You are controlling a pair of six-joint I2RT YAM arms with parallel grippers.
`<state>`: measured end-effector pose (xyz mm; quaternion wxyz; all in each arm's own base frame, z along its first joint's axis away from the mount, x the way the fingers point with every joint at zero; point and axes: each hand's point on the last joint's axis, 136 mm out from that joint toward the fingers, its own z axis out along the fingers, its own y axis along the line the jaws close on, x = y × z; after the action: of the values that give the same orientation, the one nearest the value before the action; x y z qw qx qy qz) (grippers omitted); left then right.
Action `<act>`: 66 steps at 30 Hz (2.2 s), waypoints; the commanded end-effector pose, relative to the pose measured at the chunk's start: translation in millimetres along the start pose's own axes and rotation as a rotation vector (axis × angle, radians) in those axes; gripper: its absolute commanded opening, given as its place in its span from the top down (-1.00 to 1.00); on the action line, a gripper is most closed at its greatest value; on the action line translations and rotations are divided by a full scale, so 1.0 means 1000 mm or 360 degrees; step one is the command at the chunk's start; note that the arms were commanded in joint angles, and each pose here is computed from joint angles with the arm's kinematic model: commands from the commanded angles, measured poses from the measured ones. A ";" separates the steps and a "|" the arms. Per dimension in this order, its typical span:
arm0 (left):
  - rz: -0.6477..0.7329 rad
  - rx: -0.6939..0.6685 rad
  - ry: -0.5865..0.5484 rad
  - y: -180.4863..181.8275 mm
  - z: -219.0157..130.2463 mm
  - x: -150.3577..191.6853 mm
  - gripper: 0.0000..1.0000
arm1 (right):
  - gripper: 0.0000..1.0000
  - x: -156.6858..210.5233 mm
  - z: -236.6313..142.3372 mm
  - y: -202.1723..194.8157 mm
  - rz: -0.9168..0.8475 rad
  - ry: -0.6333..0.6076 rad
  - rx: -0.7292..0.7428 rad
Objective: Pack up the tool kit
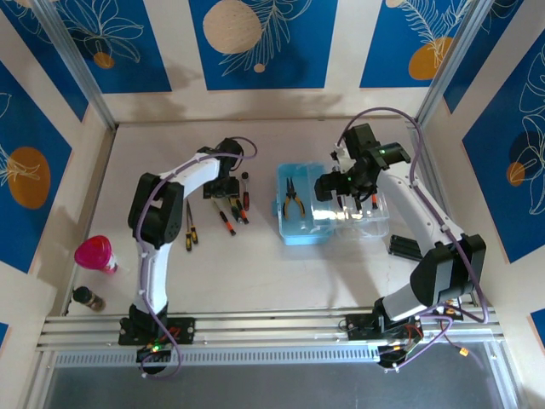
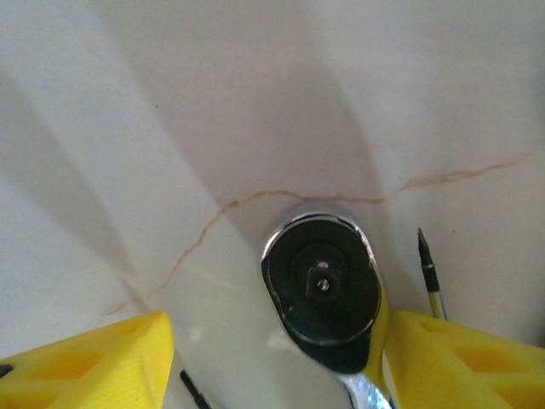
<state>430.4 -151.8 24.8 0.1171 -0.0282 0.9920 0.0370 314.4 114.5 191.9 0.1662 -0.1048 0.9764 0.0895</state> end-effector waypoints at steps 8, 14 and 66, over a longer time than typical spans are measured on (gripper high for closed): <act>-0.0027 -0.0063 0.0007 0.005 0.022 -0.015 0.11 | -0.98 0.001 -0.011 0.002 0.0017 -0.0056 -0.0061; -0.0015 -0.0012 0.0029 -0.004 0.029 -0.016 0.36 | -0.98 0.005 -0.012 0.001 0.0032 -0.0047 -0.0058; 0.0136 0.1471 -0.0201 -0.119 -0.241 0.015 1.00 | -0.98 -0.028 -0.014 0.153 -0.0088 -0.0219 -0.0720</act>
<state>379.0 -271.2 205.3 0.1613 0.0518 0.9245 -0.3414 294.4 233.8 210.8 0.1861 -0.1640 0.9380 0.2421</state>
